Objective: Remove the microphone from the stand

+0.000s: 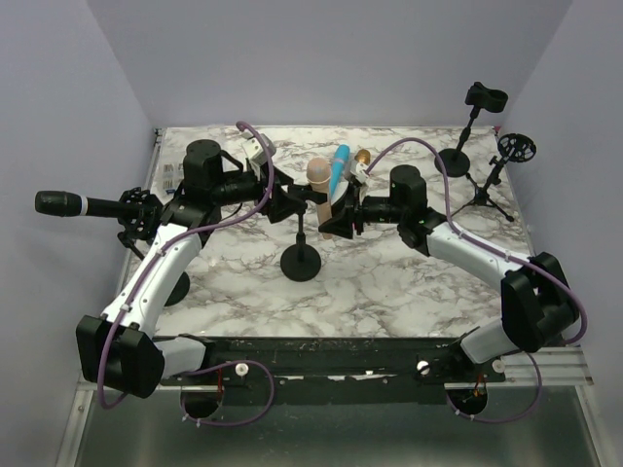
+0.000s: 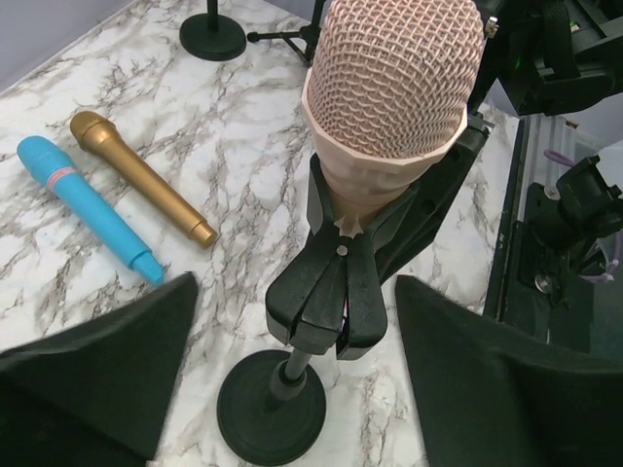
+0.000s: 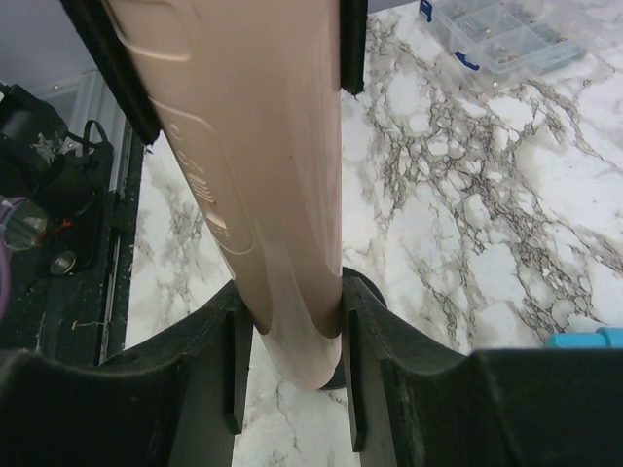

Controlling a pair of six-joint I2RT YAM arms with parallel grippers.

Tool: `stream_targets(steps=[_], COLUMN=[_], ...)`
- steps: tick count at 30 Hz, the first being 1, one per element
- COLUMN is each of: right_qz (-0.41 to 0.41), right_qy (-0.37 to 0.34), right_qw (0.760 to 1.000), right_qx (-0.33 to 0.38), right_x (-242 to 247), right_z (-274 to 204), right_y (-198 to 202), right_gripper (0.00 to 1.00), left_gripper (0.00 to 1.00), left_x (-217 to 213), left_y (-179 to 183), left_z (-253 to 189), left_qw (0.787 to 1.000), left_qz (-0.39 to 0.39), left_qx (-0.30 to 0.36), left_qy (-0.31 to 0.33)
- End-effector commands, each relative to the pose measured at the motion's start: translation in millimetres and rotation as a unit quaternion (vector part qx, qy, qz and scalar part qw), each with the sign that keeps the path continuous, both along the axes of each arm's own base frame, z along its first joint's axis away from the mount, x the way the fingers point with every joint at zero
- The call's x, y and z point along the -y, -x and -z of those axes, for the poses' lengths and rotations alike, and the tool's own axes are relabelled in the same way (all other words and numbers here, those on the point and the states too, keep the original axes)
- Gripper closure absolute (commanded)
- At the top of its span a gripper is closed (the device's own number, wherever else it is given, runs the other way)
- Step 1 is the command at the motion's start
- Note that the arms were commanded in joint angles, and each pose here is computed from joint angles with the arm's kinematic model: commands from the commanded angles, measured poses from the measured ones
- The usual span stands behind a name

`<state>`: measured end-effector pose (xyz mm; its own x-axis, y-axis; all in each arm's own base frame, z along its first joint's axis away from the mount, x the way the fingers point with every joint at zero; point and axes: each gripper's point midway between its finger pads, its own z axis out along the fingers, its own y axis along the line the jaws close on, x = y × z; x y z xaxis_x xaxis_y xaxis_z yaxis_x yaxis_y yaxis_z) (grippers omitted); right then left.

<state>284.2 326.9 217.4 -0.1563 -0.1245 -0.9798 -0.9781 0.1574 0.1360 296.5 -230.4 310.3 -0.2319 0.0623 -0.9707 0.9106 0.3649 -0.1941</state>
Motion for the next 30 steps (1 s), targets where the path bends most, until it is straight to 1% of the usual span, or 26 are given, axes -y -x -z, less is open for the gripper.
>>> stream_targets(steps=[1,3,4,5,9,12,14,18,21,24,26,30], right_qz=[-0.015,-0.012,-0.009,-0.007,0.009,0.038,0.068,0.129,0.188,0.258,0.299,0.348], right_qy=[-0.016,-0.016,-0.016,-0.017,-0.019,-0.023,-0.035,-0.059,-0.074,-0.086,-0.088,-0.082], right_qw=[1.000,1.000,1.000,1.000,1.000,0.999,0.997,0.988,0.976,0.958,0.946,0.932], right_qx=[-0.003,-0.004,-0.002,0.001,0.009,0.017,0.023,0.058,0.078,0.088,0.086,0.064], right_x=[-3,-2,-2,-2,0,4,9,24,41,62,74,86], right_z=[-6,-6,-6,-8,-11,-15,-21,-36,-46,-52,-51,-42], right_y=[1,1,0,-1,-5,-11,-15,-20,-25,-35,-42,-52], right_gripper=[0.99,0.99,0.99,0.99,0.99,0.99,0.99,0.99,0.99,0.99,0.99,0.99], left_gripper=[0.41,0.71,0.97,1.00,1.00,1.00,1.00,1.00,1.00,1.00,1.00,1.00], left_x=[0,1,0,-1,-1,-1,-1,0,1,1,0,1], left_y=[2,2,1,-1,4,5,6,7,7,7,7,11], left_z=[-9,-8,-7,-6,-6,-7,-6,-5,-6,-7,-8,-11], left_qw=[0.999,0.999,0.999,0.999,0.998,0.998,0.998,0.998,0.998,0.997,0.997,0.997], left_qz=[0.009,0.012,0.008,-0.002,0.001,0.002,0.003,0.005,0.006,0.002,-0.001,0.001], left_qx=[0.033,0.037,0.039,0.043,0.057,0.060,0.060,0.059,0.060,0.062,0.064,0.070], left_qy=[-0.014,-0.022,-0.025,-0.028,-0.031,-0.032,-0.034,-0.035,-0.036,-0.037,-0.037,-0.035])
